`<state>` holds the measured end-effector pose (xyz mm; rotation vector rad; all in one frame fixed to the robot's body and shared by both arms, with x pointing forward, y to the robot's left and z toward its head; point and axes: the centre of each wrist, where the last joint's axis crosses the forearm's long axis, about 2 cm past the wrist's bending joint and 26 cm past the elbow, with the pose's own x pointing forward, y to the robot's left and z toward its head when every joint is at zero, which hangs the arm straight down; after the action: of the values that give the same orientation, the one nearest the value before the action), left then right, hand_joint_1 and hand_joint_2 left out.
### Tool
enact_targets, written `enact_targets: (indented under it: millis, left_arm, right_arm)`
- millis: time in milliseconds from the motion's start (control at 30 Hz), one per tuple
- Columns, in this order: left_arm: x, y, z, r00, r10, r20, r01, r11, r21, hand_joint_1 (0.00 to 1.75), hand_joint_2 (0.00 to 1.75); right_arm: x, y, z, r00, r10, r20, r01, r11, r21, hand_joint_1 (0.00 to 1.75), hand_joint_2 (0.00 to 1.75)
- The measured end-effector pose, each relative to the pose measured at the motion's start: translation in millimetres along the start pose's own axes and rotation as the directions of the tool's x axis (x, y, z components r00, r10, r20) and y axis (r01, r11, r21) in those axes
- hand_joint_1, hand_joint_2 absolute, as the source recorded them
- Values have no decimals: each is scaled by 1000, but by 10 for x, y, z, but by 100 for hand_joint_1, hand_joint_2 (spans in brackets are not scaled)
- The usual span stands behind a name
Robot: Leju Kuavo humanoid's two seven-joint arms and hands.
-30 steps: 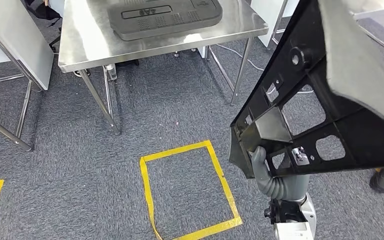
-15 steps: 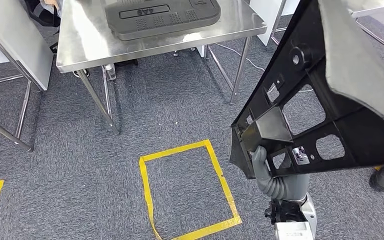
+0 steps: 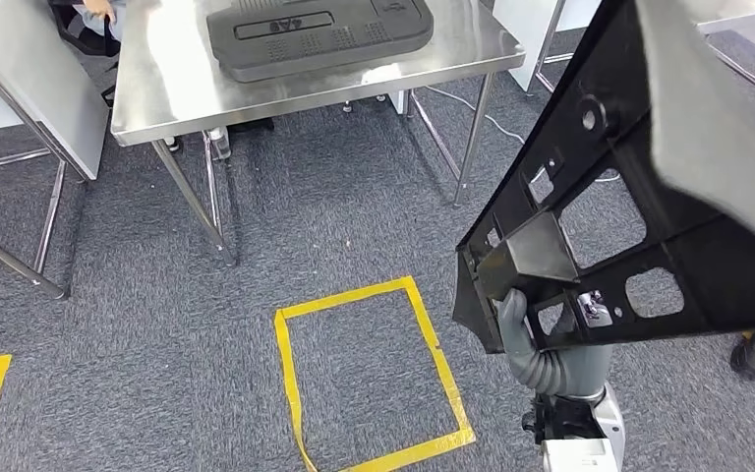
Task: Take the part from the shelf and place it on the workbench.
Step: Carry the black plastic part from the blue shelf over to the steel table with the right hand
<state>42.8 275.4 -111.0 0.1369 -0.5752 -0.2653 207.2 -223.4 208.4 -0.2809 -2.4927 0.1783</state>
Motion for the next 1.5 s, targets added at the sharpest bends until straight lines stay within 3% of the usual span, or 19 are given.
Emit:
enact_targets:
  millis: [1500]
  left_arm:
    - [13, -31, 1, 1000, 3, -4, -3, 1000, -7, 0, 175]
  right_arm:
    - [7, -14, -24, 1000, 19, -2, -19, 999, -30, 175, 175]
